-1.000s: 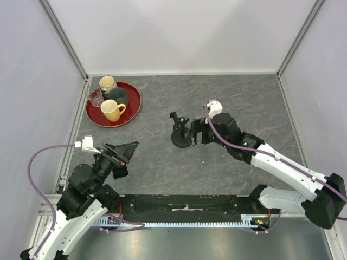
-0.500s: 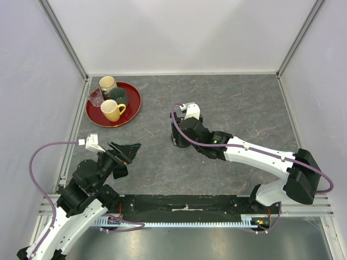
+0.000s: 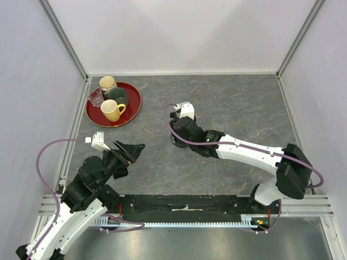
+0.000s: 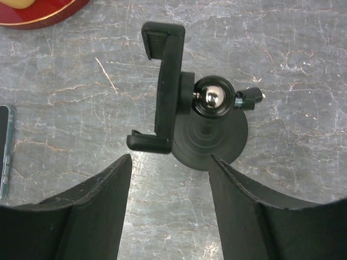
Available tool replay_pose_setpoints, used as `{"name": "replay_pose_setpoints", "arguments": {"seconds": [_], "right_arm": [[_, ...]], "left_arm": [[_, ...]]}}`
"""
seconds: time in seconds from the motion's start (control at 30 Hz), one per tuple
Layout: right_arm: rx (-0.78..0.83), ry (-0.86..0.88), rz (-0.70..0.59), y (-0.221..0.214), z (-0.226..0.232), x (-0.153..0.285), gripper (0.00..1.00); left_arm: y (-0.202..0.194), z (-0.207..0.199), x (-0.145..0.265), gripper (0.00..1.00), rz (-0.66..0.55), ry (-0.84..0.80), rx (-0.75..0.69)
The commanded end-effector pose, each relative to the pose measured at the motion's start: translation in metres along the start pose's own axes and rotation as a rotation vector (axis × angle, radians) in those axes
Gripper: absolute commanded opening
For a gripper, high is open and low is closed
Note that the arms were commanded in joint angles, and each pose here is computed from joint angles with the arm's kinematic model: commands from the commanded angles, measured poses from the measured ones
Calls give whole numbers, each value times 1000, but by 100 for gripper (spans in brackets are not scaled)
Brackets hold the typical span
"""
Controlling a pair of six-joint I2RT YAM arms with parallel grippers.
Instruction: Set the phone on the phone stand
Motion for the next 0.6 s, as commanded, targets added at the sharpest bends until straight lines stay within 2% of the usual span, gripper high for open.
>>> {"name": "replay_pose_setpoints", "arguments": {"seconds": [0.0,0.3,0.37,0.4,0.57], "right_arm": [[-14,16,-90,34,7,1,64],[3,11,-94,41,10,-3,63],[18,0,-92,40,8,-4,58],[26,-1,-90,39,8,-5,51],[94,-37,-77,32,1,-6,31]], "left_arm": [[-4,-6,-6,87,22,-25,36],[-5,-5,-7,84,22,-25,36],[-5,-4,-6,84,25,-22,36],[-5,-4,-6,84,25,-23,36],[-3,-5,-4,83,20,-21,33]]}}
Point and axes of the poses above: each gripper's point midway between its finger pads, its own x axis back along the fingers, its own z axis along the line the jaws close on, y = z × x, the point moved 5 cm from there along x, back along the fingers, and after that the axes turned 12 degrees about x, right-handed, at the moved point
